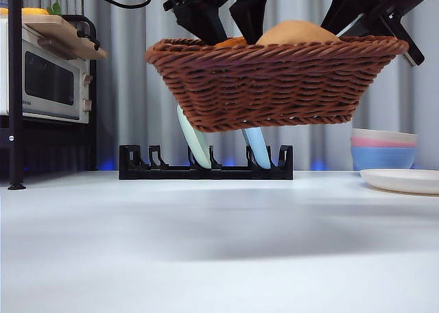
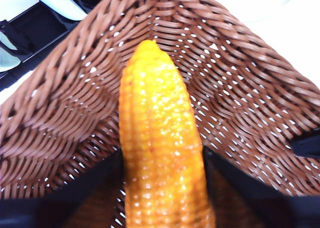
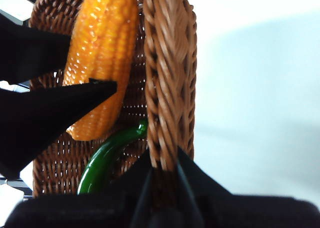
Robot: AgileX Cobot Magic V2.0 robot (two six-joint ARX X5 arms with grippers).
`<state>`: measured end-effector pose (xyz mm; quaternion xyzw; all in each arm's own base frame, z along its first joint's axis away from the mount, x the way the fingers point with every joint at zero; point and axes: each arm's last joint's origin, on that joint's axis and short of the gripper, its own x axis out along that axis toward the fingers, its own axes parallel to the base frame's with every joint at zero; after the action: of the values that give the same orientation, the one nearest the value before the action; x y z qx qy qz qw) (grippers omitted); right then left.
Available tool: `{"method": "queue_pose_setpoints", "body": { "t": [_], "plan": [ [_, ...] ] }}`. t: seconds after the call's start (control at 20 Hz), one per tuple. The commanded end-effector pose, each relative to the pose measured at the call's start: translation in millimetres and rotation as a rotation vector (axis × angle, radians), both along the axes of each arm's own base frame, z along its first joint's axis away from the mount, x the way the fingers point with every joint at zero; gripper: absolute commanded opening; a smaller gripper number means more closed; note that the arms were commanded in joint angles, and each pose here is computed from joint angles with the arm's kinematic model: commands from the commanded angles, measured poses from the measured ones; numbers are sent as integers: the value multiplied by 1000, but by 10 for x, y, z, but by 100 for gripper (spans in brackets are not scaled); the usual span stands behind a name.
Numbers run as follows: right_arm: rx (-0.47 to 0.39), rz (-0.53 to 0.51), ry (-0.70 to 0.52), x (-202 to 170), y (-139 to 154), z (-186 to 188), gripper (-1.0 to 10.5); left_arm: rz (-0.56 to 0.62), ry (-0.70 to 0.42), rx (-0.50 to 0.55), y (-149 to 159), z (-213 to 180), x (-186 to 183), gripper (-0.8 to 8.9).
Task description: Pick up the basket,pick up the corn from the table,pick up the potato from the table,pick up the cucumber from the table,put all items into the basket
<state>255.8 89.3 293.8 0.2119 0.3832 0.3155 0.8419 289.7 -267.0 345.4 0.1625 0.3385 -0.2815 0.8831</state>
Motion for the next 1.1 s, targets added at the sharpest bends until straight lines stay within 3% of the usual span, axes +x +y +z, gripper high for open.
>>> {"method": "queue_pose_setpoints", "body": {
  "t": [0.05, 0.35, 0.5, 0.75, 1.1],
  "plan": [
    [19, 2, -33, 7, -1, 66, -16, 40, -10, 23, 32, -5, 4, 536],
    [-41, -105, -66, 73, -14, 44, -16, 85, -139, -44, 300, 502, -259, 535],
    [-43, -143, 4, 218, 40, -130, -16, 86, -215, -123, 516, 836, -491, 535],
    [-78, -122, 145, 468, 224, -608, -16, 90, -313, -224, 861, 1236, -861, 535],
    [-117, -135, 246, 576, 275, -928, -16, 112, -335, -226, 1055, 1356, -1056, 534]
  ]
}}
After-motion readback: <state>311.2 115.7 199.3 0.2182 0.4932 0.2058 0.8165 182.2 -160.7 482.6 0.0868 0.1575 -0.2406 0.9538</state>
